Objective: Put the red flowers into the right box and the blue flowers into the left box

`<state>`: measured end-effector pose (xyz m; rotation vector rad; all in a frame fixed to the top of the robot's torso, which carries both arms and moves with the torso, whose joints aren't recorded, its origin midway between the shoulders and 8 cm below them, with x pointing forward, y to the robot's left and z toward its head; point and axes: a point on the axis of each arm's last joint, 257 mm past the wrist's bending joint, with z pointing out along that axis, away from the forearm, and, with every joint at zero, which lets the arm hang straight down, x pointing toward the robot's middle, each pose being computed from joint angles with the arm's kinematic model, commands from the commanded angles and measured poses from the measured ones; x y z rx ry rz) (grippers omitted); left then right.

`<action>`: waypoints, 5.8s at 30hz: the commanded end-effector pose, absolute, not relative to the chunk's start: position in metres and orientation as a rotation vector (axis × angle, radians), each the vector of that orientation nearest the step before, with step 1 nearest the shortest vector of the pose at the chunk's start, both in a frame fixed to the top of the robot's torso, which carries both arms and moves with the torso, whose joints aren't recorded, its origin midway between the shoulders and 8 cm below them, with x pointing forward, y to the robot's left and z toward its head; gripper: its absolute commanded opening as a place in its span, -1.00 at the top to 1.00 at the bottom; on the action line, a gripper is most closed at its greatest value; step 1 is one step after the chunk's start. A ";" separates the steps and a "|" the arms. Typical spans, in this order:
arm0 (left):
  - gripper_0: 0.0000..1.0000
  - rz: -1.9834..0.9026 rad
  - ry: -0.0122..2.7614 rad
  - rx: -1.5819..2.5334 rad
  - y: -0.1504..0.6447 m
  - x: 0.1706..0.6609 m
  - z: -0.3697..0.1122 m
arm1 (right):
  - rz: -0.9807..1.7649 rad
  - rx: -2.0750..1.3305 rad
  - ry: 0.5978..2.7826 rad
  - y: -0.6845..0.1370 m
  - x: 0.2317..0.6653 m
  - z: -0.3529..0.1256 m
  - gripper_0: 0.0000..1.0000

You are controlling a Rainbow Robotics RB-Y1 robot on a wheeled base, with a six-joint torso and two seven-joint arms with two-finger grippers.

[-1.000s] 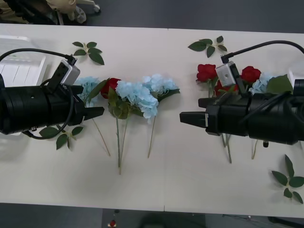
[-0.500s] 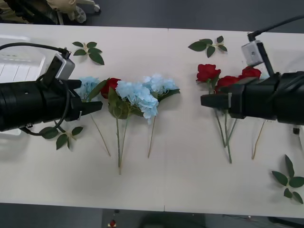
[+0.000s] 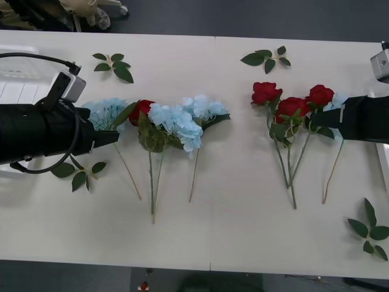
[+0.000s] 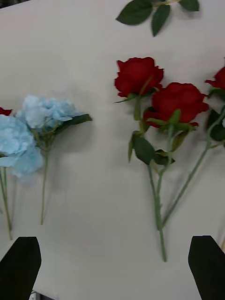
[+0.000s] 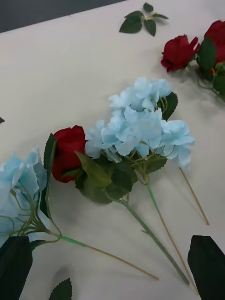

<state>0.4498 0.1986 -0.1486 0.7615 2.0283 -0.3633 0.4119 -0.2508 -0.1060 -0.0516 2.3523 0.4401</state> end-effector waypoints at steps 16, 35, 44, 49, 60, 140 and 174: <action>-0.94 -0.347 2.240 0.300 0.229 0.460 -0.180 | 0.098 0.373 2.374 -0.367 0.496 -0.141 -0.85; -0.95 -0.515 2.390 -0.136 0.224 0.456 -0.225 | -0.068 0.443 2.404 -0.404 0.510 -0.189 -0.85; -0.94 -0.449 2.426 -0.179 0.243 0.469 -0.244 | -0.102 0.468 2.436 -0.418 0.514 -0.223 -0.86; -0.94 -0.361 2.434 -0.153 0.251 0.478 -0.253 | -0.107 0.462 2.432 -0.418 0.517 -0.230 -0.85; -0.95 -0.264 2.470 -0.064 0.236 0.499 -0.271 | -0.145 0.456 2.448 -0.427 0.519 -0.253 -0.86; 1.00 0.822 2.280 0.168 0.628 0.518 -0.103 | 0.139 0.581 2.366 -0.408 0.575 -0.221 1.00; -1.00 0.914 2.324 0.138 0.671 0.508 -0.154 | 0.772 -0.382 1.692 -0.147 0.480 -0.016 1.00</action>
